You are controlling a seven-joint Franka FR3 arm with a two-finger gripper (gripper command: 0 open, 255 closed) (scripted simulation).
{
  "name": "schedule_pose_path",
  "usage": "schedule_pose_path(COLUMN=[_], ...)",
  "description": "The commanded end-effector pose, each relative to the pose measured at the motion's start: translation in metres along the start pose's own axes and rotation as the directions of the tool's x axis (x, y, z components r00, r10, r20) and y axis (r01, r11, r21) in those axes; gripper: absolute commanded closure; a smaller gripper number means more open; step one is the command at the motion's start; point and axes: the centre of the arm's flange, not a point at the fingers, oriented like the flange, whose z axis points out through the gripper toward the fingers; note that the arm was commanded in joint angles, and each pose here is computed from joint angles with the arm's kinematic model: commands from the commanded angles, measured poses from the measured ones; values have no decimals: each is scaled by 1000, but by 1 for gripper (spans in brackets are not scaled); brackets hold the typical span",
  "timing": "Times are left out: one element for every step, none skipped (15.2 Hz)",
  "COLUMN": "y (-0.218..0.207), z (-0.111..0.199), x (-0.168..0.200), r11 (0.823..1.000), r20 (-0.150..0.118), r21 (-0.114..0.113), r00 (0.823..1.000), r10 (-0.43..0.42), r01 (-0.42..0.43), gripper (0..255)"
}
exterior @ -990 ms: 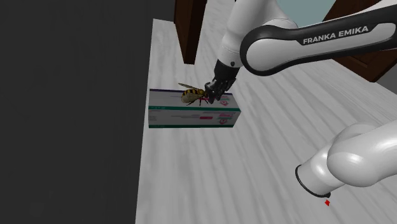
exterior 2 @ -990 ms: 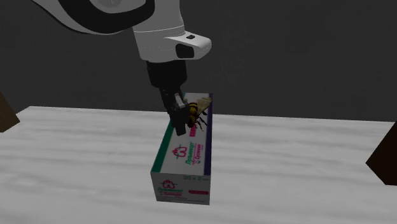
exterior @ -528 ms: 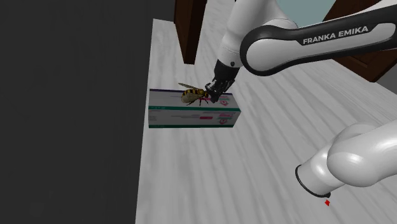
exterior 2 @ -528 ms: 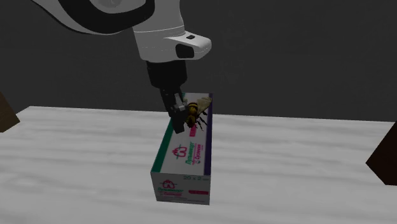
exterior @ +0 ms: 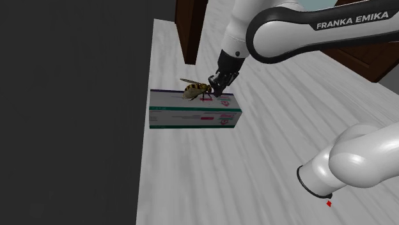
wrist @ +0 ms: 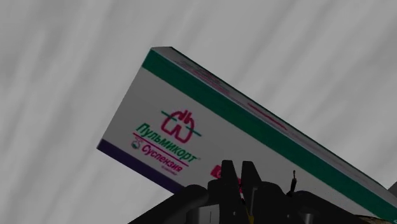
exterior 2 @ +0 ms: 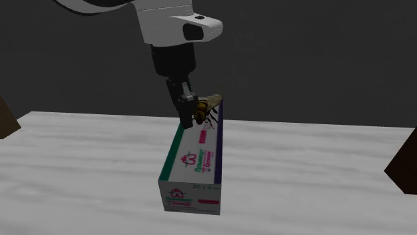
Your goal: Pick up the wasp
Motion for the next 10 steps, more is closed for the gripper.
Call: schedule_pose_path(y=[1, 1, 1, 1, 2, 2, 2, 2, 2, 2], z=[-11, -17, -22, -27, -32, -38, -43, -48, -49, -49], x=[1, 1, 2, 2, 3, 3, 3, 4, 4, 4], r11=[1000, 1000, 1000, 1000, 1000, 1000, 1000, 1000, 1000, 1000], r20=[0, 0, 0, 0, 0, 0, 0, 0, 0, 0], r21=[0, 0, 0, 0, 0, 0, 0, 0, 0, 0], r00=[1000, 1000, 1000, 1000, 1000, 1000, 1000, 1000, 1000, 1000], r10=[0, 0, 0, 0, 0, 0, 0, 0, 0, 0], r01=[0, 0, 0, 0, 0, 0, 0, 0, 0, 0], gripper=[255, 255, 255, 255, 255, 255, 255, 255, 255, 255])
